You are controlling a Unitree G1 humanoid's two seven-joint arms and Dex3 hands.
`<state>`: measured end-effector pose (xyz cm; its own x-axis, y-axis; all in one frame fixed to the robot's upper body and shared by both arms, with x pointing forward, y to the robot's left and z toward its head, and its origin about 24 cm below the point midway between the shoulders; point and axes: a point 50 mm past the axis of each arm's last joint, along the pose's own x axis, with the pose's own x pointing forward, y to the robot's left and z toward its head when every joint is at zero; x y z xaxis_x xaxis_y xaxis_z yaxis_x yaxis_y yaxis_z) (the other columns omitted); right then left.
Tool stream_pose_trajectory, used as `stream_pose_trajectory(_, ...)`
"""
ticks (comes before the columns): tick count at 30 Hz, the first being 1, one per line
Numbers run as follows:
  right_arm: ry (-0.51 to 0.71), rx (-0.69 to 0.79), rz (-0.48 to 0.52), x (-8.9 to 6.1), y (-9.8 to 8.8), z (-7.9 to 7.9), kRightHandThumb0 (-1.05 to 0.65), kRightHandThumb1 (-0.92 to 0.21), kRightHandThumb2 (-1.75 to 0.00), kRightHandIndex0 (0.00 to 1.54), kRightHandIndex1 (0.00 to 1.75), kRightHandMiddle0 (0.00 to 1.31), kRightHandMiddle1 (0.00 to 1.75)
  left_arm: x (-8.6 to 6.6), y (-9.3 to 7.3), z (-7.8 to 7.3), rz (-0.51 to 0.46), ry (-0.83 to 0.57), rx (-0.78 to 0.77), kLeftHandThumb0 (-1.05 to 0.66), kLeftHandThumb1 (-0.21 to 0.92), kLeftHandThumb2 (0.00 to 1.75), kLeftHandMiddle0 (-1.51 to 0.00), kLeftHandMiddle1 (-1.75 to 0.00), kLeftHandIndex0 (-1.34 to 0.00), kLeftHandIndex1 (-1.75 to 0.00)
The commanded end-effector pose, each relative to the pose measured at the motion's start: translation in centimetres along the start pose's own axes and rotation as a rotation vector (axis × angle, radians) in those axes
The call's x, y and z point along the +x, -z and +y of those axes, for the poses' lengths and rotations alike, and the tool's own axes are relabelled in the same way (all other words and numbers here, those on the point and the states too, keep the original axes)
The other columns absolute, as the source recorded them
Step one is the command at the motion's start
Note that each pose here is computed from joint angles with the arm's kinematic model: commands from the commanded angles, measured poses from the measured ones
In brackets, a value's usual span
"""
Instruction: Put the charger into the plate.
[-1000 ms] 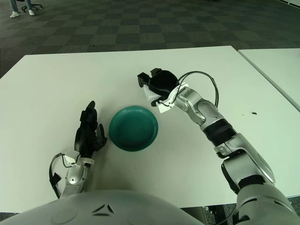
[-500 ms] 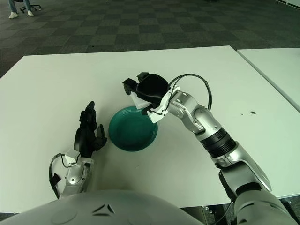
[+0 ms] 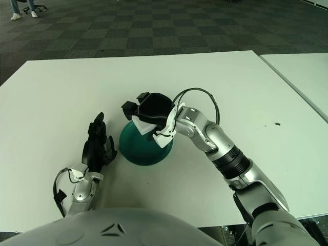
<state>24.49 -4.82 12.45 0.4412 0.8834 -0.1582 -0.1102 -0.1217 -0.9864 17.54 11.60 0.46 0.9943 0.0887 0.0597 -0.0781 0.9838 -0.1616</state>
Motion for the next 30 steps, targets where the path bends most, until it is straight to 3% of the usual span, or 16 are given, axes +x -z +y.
stream_pose_trajectory(1, -0.014, -0.013, -0.046, 0.7, -1.3, 1.1, -0.45, -0.43, -1.1, 0.99, 1.75, 0.59, 1.64, 0.4, -0.4, -0.3, -0.018, 0.006, -0.016, -0.93, 0.92, 0.95, -0.06, 0.0, 0.0, -0.34)
stream_pose_trajectory(9, -0.039, 0.017, -0.118, 1.5, -1.7, 2.5, -0.44, -0.45, -1.05, 1.0, 1.75, 0.6, 1.6, 0.6, -0.9, -0.4, -0.048, 0.043, 0.006, -0.93, 0.92, 0.96, -0.02, 0.0, 0.0, -0.16)
stream_pose_trajectory(12, -0.025, 0.082, -0.097, 1.5, -1.6, 2.7, -0.44, -0.44, -1.05, 1.04, 1.75, 0.61, 1.59, 0.5, -1.7, -0.4, -0.052, 0.065, 0.028, -0.95, 0.92, 0.98, -0.01, 0.0, 0.0, -0.11)
stream_pose_trajectory(18, -0.064, 0.136, -0.026, 1.4, -0.7, 3.3, -0.44, -0.46, -0.96, 1.09, 1.75, 0.66, 1.5, 0.4, -1.8, -0.8, 0.001, 0.077, 0.02, -0.98, 0.92, 0.99, 0.0, 0.0, 0.0, -0.04)
stream_pose_trajectory(24, -0.176, 0.104, -0.01, 1.8, 0.0, 4.0, -0.44, -0.48, -0.88, 1.09, 1.75, 0.7, 1.42, 0.4, -1.7, -0.9, 0.01, 0.062, 0.028, -1.0, 0.92, 0.99, 0.0, 0.0, 0.0, -0.02)
stream_pose_trajectory(30, -0.202, 0.061, 0.014, 1.9, 0.8, 4.8, -0.44, -0.49, -0.83, 1.09, 1.75, 0.72, 1.38, 0.3, -1.8, -1.0, -0.01, 0.067, 0.048, -1.0, 0.92, 0.99, 0.0, 0.0, 0.0, -0.02)
